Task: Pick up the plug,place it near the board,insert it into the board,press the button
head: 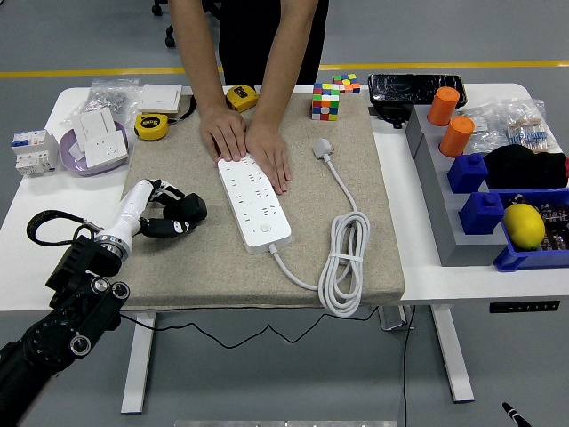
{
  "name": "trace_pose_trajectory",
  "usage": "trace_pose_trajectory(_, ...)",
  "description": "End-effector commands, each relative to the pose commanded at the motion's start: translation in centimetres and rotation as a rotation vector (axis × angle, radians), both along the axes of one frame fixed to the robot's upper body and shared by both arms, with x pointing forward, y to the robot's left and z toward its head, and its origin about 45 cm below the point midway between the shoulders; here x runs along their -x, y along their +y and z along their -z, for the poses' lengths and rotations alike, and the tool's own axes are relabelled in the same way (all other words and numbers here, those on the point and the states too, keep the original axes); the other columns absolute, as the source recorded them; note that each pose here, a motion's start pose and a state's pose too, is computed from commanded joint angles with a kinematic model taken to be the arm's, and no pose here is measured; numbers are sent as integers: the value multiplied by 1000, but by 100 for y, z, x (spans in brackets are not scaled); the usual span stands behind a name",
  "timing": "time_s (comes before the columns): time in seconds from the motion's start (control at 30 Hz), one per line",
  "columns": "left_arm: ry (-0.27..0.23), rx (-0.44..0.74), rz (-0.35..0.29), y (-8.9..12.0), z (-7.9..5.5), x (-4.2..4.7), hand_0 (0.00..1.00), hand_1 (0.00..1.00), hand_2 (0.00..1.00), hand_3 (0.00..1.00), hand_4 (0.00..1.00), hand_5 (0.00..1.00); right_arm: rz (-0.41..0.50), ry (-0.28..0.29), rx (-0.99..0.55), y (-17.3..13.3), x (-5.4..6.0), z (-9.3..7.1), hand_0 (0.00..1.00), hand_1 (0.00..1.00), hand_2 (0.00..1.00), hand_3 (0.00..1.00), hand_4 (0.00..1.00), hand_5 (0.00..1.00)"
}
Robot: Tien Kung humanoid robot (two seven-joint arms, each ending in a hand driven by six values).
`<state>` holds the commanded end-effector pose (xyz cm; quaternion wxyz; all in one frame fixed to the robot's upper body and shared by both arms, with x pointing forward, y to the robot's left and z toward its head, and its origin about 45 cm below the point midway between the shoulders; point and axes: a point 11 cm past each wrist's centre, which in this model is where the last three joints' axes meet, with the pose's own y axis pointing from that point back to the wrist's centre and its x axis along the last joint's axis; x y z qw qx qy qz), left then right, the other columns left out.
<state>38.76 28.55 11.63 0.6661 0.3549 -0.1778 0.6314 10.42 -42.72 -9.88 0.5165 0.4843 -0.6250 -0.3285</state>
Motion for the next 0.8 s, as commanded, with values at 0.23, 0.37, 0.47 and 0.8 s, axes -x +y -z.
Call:
trace_pose_trajectory(0.23,-4,-11,10,-26,-23,-21,517,353,376,443,817,28,4,2,1,-7,8,-1,819,742,741,774,998,998)
trace_pose_trajectory(0.37,-8,-10,20,-58,-54,-42,509,344,370,436,772,7,5,2,0,-2,11,2,821,742,741,774,998,998)
trace_pose_trajectory(0.47,-14,-13,36,-99,-93,-65,509,344,370,436,772,7,4,1,-1,4,6,3,821,742,741,774,998,998)
trace_pose_trajectory(0.8,-58,-39,125,-358,-316,-213,520,367,367,437,766,2,3,-2,-3,10,-13,1,820,742,741,775,998,998)
